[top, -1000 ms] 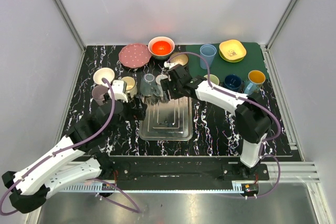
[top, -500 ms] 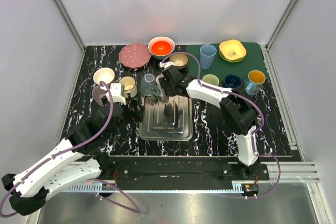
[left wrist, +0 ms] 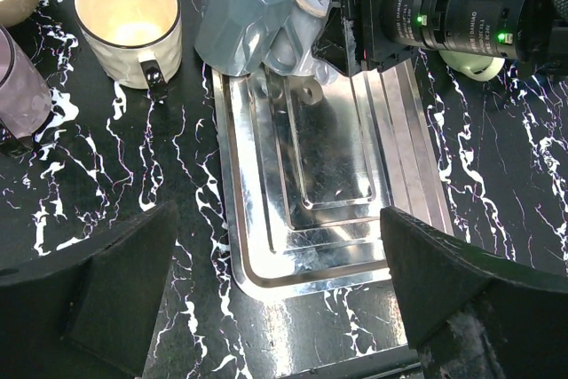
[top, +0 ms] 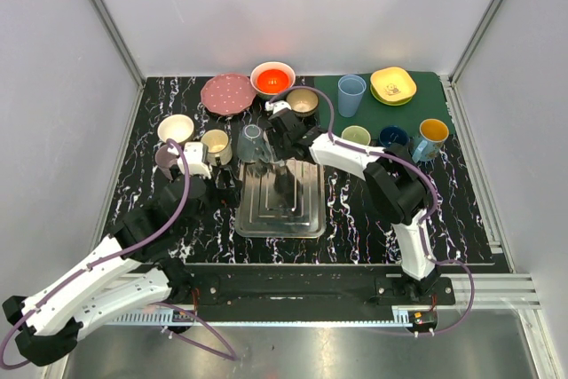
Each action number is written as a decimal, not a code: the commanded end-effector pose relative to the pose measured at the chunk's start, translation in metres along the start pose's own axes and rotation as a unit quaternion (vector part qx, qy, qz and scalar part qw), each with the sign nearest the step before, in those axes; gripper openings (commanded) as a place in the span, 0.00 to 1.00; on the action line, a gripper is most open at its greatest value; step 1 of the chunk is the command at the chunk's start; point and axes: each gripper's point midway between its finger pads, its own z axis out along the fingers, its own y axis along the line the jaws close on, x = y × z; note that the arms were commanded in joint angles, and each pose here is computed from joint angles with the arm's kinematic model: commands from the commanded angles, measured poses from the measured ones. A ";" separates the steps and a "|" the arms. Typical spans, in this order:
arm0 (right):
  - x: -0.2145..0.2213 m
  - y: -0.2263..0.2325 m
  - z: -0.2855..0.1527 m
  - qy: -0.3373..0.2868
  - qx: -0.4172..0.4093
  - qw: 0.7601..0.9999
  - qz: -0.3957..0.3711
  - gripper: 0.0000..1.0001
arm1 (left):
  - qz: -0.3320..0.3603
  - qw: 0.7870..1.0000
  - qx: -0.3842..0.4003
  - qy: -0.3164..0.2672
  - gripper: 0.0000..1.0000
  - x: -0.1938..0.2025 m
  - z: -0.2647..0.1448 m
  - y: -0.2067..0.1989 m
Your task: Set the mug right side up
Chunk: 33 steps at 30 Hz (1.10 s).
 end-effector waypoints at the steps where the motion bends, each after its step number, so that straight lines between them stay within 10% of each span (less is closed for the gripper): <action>1: -0.023 0.005 0.005 -0.033 -0.003 0.999 0.006 0.43 | -0.014 1.000 -0.009 -0.020 0.99 -0.008 0.000 0.003; 17: 0.014 -0.014 -0.016 -0.005 0.019 1.000 0.005 0.05 | -0.016 1.000 -0.001 -0.008 0.99 -0.002 0.006 -0.003; 26: 0.041 -0.030 -0.038 0.017 0.038 0.999 0.005 0.05 | -0.015 1.000 0.000 -0.004 0.99 0.002 0.012 -0.006; 33: 0.048 -0.031 -0.033 0.040 0.043 0.998 -0.007 0.24 | -0.019 1.000 0.008 0.002 0.99 0.005 0.015 -0.011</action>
